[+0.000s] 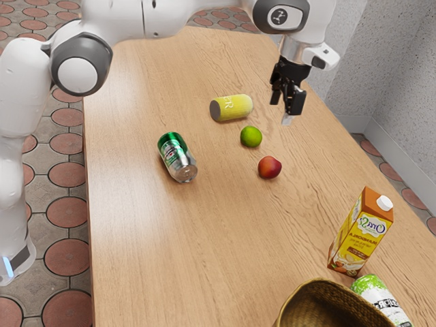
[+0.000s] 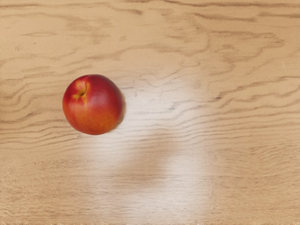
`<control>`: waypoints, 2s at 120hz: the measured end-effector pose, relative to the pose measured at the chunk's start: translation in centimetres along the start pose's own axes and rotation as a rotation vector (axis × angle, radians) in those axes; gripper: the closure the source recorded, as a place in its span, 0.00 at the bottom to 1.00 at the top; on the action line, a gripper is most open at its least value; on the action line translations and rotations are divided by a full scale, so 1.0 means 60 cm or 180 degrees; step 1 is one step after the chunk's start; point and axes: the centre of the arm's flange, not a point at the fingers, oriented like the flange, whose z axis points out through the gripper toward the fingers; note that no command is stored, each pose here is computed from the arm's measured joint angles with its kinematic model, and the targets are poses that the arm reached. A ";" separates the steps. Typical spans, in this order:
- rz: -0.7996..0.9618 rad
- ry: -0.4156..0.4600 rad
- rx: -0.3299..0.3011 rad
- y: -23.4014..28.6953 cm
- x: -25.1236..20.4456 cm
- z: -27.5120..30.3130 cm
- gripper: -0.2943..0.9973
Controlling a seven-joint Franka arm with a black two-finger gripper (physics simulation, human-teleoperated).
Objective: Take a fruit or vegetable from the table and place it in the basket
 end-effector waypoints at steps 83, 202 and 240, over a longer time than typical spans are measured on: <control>-0.0056 -0.0215 0.0115 -0.027 -0.038 0.016 0.23; 0.0713 -0.0165 -0.0074 -0.070 0.084 0.204 0.23; 0.0802 -0.0358 -0.0112 -0.078 0.111 0.278 0.23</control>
